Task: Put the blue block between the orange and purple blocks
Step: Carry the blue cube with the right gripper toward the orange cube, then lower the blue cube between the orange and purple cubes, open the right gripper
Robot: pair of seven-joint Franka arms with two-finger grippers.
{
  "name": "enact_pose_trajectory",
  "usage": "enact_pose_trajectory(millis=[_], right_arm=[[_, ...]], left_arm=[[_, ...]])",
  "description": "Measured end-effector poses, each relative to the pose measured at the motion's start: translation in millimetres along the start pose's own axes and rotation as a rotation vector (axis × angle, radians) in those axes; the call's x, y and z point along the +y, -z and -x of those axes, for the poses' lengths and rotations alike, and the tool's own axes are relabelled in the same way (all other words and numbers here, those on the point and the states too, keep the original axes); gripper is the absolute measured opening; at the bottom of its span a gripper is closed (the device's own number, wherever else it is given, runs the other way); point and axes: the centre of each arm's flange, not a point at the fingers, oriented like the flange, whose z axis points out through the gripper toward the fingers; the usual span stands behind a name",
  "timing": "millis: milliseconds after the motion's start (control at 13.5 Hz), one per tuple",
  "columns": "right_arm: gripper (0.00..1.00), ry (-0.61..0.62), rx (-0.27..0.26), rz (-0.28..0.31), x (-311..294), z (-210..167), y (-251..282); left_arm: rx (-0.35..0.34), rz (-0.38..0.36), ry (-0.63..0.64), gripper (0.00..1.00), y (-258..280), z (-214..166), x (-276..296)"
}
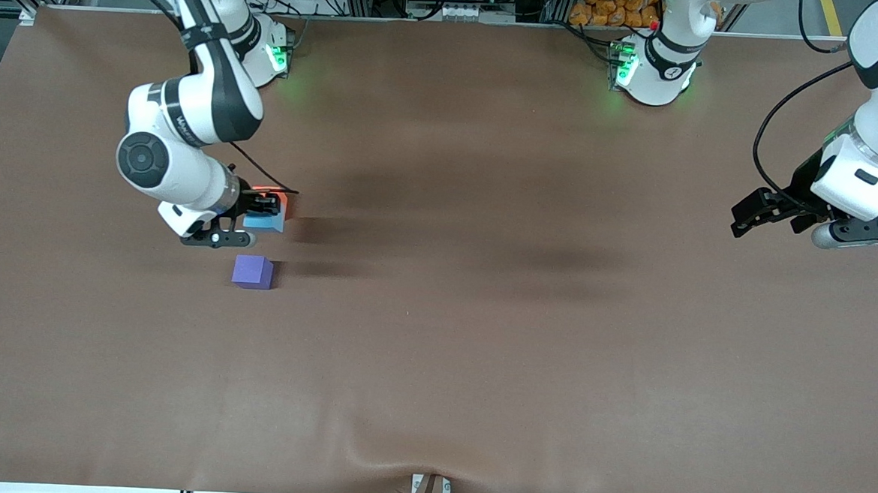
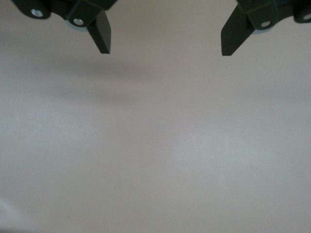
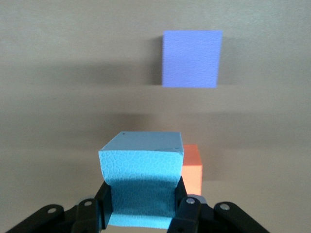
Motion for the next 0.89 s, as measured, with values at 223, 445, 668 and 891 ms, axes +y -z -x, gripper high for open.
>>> enact_pose_trajectory(millis=[223, 445, 668, 891], right_arm=[[0.52, -0.001, 0.034, -0.005, 14.4, -1.2, -11.5], [0.52, -0.008, 0.046, -0.006, 24.7, -1.8, -20.4], [0.52, -0.012, 0.058, -0.001, 28.5, 0.5, -40.7], [0.52, -0.012, 0.057, 0.002, 28.1, -1.4, -49.6]], left_arm=[[-0.005, -0.001, -0.003, 1.0, -2.7, 0.7, 1.8], [0.001, 0.001, -0.016, 1.0, 1.2, 3.4, 8.5], [0.005, 0.002, -0.03, 1.0, 3.7, 6.1, 16.1], [0.002, 0.002, -0.033, 1.0, 3.4, 7.1, 17.8]])
